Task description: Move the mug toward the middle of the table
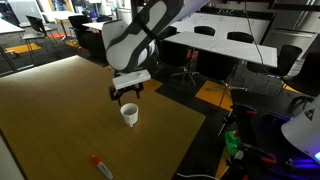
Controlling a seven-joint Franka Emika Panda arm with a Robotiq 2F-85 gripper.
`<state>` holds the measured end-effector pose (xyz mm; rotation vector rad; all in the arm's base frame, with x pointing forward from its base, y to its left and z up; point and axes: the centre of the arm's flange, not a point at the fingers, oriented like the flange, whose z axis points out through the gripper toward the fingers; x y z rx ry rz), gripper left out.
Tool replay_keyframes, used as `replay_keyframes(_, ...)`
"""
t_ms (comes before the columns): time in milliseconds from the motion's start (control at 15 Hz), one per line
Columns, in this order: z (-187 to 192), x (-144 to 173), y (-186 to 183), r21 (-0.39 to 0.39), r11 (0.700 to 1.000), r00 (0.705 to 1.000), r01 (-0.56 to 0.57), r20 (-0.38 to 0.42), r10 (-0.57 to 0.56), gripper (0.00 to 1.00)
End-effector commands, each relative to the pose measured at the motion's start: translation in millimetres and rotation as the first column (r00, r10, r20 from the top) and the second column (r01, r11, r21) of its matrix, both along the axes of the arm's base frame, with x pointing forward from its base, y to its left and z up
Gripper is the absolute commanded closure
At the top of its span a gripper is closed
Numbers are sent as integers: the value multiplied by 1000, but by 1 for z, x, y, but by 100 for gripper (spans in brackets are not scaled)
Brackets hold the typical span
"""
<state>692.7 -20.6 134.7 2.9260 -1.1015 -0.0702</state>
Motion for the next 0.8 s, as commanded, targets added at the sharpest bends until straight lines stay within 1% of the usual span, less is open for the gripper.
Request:
replay_keyframes(0,41,-48,-1,49,998,999,-33,-26,34,0)
replay_keyframes(200,53,-70,2,55,996,996,-69,-44,72,0)
replay_keyframes(267,32,-36,0,26,999,999,-45,-27,46,0)
replay_keyframes(400,35,-39,0,27,999,998,-47,-28,47,0)
replay_keyframes(733,29,-39,0,26,999,998,-47,-34,48,0)
